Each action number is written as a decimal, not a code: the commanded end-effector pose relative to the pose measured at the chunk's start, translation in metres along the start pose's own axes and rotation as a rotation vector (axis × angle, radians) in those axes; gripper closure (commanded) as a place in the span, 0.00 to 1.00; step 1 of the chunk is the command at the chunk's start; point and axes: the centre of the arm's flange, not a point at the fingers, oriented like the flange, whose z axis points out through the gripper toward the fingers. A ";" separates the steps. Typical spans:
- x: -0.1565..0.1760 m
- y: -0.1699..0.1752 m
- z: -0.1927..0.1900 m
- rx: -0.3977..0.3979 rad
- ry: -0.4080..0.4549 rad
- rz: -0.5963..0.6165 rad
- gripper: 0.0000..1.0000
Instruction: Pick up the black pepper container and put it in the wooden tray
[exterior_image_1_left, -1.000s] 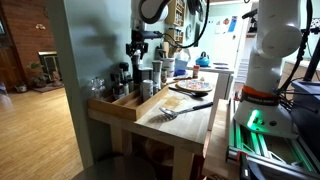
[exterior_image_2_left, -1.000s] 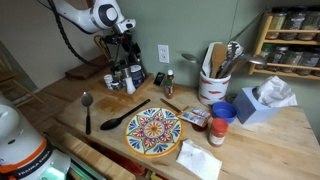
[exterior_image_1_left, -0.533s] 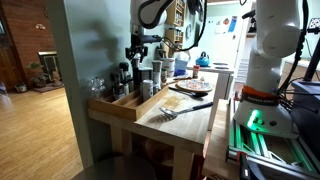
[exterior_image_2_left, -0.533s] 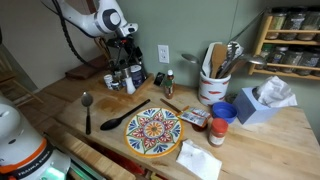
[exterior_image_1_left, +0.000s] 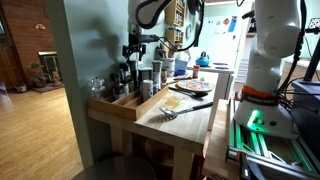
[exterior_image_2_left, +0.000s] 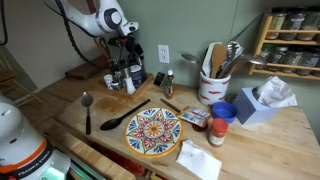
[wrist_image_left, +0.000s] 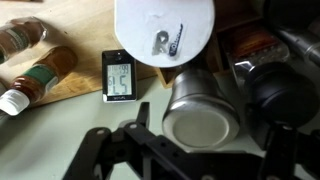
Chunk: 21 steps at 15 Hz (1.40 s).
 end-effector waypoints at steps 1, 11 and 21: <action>0.002 0.013 -0.014 -0.019 -0.023 -0.025 0.00; -0.028 0.091 -0.109 0.206 -0.183 -0.169 0.00; -0.053 0.183 -0.169 0.171 -0.301 0.034 0.00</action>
